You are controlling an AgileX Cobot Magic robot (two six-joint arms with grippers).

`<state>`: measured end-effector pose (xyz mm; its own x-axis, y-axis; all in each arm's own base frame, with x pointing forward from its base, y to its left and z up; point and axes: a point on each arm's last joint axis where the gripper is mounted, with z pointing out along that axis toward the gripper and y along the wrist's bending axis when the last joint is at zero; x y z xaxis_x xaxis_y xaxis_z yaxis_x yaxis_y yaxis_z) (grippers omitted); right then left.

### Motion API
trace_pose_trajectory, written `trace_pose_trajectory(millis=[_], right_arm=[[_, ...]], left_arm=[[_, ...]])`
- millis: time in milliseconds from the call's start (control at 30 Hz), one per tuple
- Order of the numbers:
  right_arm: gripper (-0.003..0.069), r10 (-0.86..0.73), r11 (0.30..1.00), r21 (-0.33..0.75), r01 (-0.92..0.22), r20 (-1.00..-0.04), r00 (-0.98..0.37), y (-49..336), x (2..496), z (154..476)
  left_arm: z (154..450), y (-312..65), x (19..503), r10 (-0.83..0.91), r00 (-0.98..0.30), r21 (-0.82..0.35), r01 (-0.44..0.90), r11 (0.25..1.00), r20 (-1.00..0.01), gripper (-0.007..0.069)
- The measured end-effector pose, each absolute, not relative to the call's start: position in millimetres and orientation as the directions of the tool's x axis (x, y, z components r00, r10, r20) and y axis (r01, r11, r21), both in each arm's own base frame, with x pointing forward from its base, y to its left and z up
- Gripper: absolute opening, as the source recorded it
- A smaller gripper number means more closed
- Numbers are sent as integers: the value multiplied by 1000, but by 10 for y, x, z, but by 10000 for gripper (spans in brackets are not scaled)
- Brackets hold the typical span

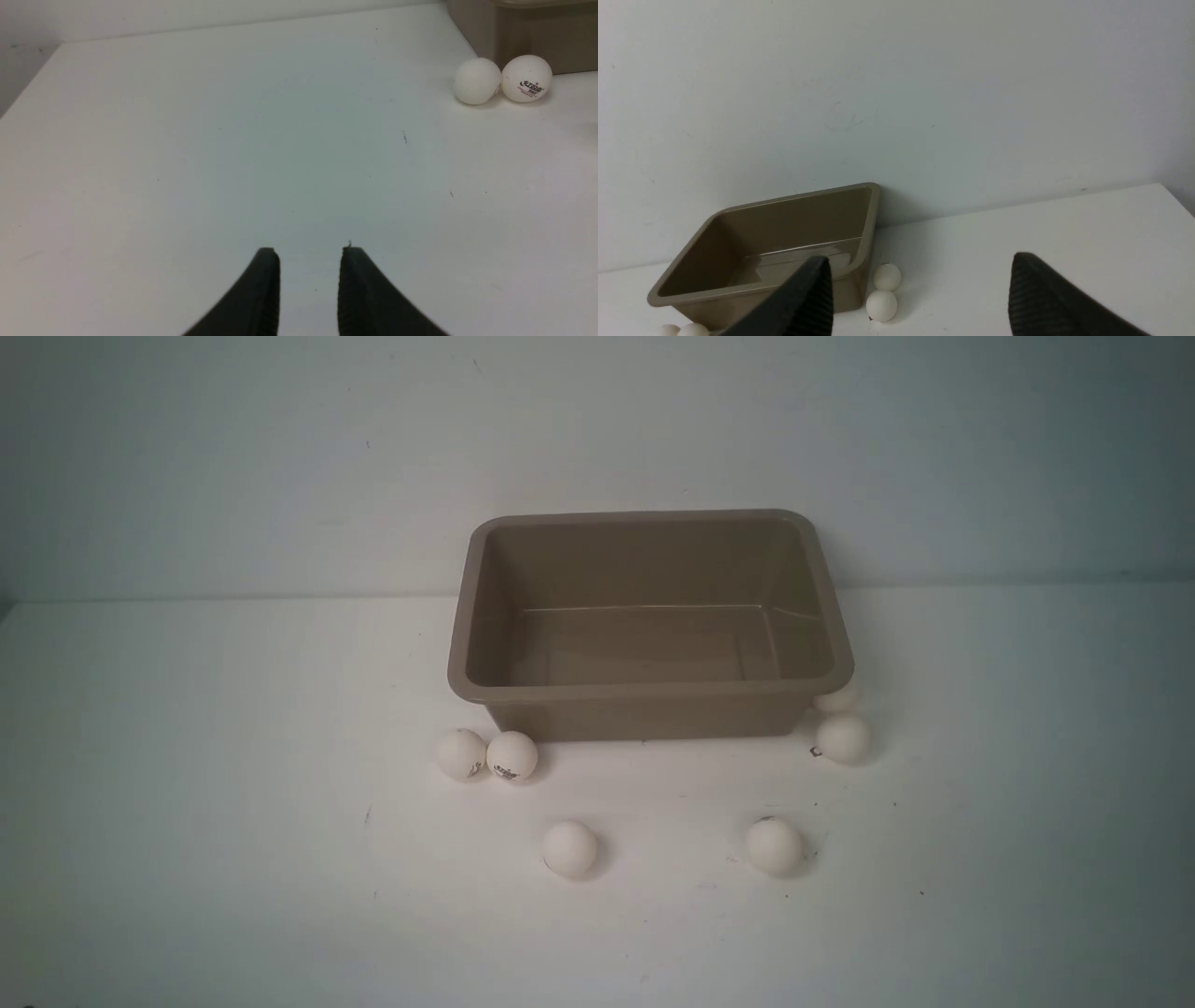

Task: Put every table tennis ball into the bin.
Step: Use the right arm to clamp the table tennis ball closest to it

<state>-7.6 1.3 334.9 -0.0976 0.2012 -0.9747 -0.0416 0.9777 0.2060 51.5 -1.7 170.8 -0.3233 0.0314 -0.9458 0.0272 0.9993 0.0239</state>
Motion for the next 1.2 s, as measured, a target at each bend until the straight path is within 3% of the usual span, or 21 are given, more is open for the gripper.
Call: trace_pose_trajectory(millis=[200,300,467,733,933,1200], right_arm=[[459,117,977,142,-160,-981,-152,120,-87,3313],[459,72,969,108,-223,-984,-162,174,-93,3305],[459,3,952,64,-300,-980,-200,238,-107,3266],[459,-75,944,22,-328,-957,-280,255,-19,3223],[459,-97,940,13,-340,-947,-306,262,24,3214],[459,-93,936,22,-352,-947,-308,276,18,3213]], left_arm=[[1724,-26,528,-5,-289,-13,25,1000,-957,167],[1768,-45,542,-110,-237,-119,21,993,-965,167],[1914,-58,564,-388,-91,-392,30,920,-917,167],[2018,-20,567,-607,21,-606,42,794,-794,167],[2044,1,566,-680,52,-678,46,734,-732,167],[2044,1,566,-681,52,-680,46,732,-730,167]])
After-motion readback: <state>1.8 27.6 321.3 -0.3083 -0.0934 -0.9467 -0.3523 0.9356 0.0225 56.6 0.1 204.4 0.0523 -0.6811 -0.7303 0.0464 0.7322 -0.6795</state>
